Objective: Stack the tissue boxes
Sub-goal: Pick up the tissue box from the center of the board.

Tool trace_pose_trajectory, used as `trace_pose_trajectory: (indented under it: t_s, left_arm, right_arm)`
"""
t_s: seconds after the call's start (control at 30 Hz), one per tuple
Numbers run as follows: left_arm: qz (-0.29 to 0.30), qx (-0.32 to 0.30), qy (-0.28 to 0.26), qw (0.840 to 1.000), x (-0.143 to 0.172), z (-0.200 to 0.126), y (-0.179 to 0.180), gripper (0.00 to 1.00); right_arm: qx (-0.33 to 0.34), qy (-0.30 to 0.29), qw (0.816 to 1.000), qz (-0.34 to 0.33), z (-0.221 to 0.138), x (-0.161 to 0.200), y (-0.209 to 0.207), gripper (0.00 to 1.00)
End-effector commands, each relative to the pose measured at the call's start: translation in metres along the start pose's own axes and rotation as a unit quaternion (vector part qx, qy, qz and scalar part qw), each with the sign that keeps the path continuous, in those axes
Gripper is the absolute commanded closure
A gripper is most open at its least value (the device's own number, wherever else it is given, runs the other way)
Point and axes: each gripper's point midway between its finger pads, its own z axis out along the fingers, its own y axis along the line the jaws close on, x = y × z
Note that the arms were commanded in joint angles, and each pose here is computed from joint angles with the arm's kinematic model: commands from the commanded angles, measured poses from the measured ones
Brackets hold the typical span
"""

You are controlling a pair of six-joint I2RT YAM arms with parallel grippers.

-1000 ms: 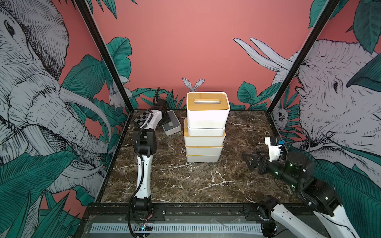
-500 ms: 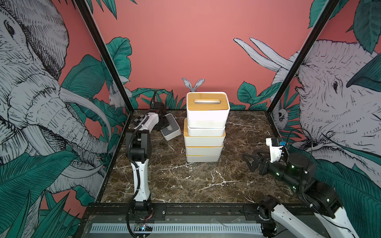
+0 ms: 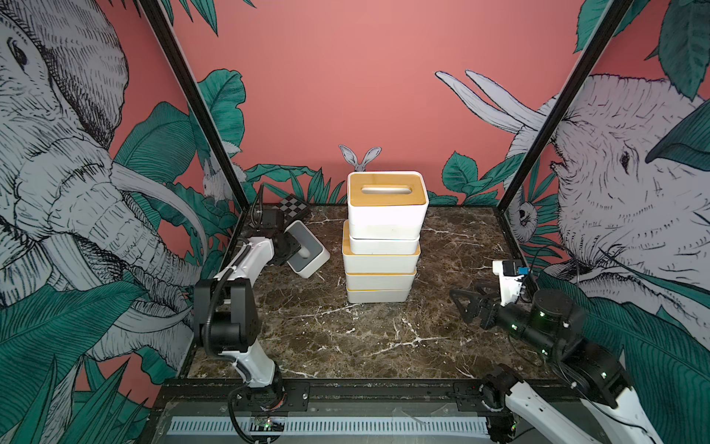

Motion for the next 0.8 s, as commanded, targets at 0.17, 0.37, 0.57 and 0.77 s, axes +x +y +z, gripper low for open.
trace_pose_trajectory:
  t_s: [0.17,0.37,0.57,0.77]
  left_arm:
    - [-0.091,0.115,-0.039,0.988,0.033,-0.077,0.006,0.53]
    - [-0.131,0.153,-0.048,0.978,0.066,-0.116,0.027,0.53]
    - [-0.146,0.187,-0.043,0.971,0.094,-0.151,0.033,0.54]
    - [-0.153,0.217,-0.04,0.963,0.114,-0.177,0.025,0.54]
  right_arm:
    - [-0.074,-0.047,0.996,0.027,0.016,-0.016,0.023,0.0]
    - [-0.106,-0.082,0.989,0.056,0.023,-0.016,0.026,0.01]
    - [-0.133,-0.085,0.986,0.054,0.027,-0.013,0.037,0.01]
    - [-0.151,-0.084,0.985,0.026,0.036,-0.003,0.056,0.01]
